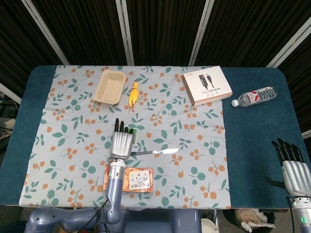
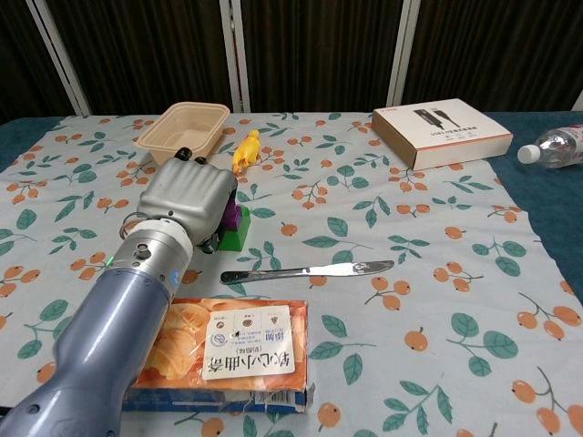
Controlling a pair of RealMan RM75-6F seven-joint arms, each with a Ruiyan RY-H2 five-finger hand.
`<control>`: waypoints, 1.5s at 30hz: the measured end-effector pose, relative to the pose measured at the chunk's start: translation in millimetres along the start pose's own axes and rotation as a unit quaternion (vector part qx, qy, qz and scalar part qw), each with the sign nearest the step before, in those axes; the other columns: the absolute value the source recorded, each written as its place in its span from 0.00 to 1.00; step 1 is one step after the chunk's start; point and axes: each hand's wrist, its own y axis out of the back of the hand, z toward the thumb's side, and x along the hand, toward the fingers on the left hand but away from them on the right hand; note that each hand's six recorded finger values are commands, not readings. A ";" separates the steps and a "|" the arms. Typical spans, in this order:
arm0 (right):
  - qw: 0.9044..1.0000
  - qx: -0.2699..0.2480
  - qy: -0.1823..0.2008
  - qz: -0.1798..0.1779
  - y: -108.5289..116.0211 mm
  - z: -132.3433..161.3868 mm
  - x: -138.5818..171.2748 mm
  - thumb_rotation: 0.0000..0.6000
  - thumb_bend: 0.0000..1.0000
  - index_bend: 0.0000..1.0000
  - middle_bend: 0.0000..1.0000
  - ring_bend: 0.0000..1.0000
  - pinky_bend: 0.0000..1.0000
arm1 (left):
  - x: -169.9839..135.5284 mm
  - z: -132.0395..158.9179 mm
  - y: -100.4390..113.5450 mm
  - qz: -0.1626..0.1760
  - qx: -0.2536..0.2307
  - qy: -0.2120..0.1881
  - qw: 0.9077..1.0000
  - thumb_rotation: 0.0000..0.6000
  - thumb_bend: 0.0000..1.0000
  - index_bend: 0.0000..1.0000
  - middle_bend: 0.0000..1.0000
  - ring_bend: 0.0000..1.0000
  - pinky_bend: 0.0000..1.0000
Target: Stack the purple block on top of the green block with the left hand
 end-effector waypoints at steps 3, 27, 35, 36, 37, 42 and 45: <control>1.000 0.000 0.001 0.000 0.1 0.3 -0.2 1.00 0.08 0.08 0.01 0.00 0.00 | -0.6 1.3 3.8 0.004 -0.004 -0.003 1.000 1.00 0.46 0.34 0.31 0.11 0.05; 1.000 -0.001 0.002 0.001 0.1 0.9 0.0 1.00 0.08 0.08 0.01 0.00 0.00 | -20.7 -39.5 56.2 0.031 -0.020 -0.033 0.999 1.00 0.44 0.13 0.06 0.00 0.00; 1.000 0.008 0.015 0.003 -1.9 13.1 3.2 1.00 0.08 0.08 0.01 0.00 0.00 | -42.8 -177.3 78.9 0.053 0.008 0.037 0.998 1.00 0.38 0.10 0.04 0.00 0.00; 1.000 0.009 0.016 0.003 -2.1 14.4 3.4 1.00 0.08 0.08 0.01 0.00 0.00 | -47.6 -192.5 79.0 0.053 0.007 0.045 0.998 1.00 0.38 0.10 0.04 0.00 0.00; 1.000 0.011 0.017 0.003 -2.5 15.7 3.5 1.00 0.08 0.08 0.01 0.00 0.00 | -52.9 -206.5 78.7 0.052 0.003 0.051 0.997 1.00 0.38 0.10 0.04 0.00 0.00; 1.000 0.017 0.021 0.005 -4.2 20.7 2.8 1.00 0.08 0.08 0.01 0.00 0.00 | -87.7 -260.3 67.5 0.047 -0.042 0.071 0.996 1.00 0.38 0.10 0.05 0.00 0.00; 1.000 0.019 0.024 0.006 -5.4 23.0 3.1 1.00 0.08 0.09 0.01 0.00 0.00 | -107.1 -281.6 57.1 0.045 -0.068 0.078 0.994 1.00 0.38 0.10 0.05 0.00 0.00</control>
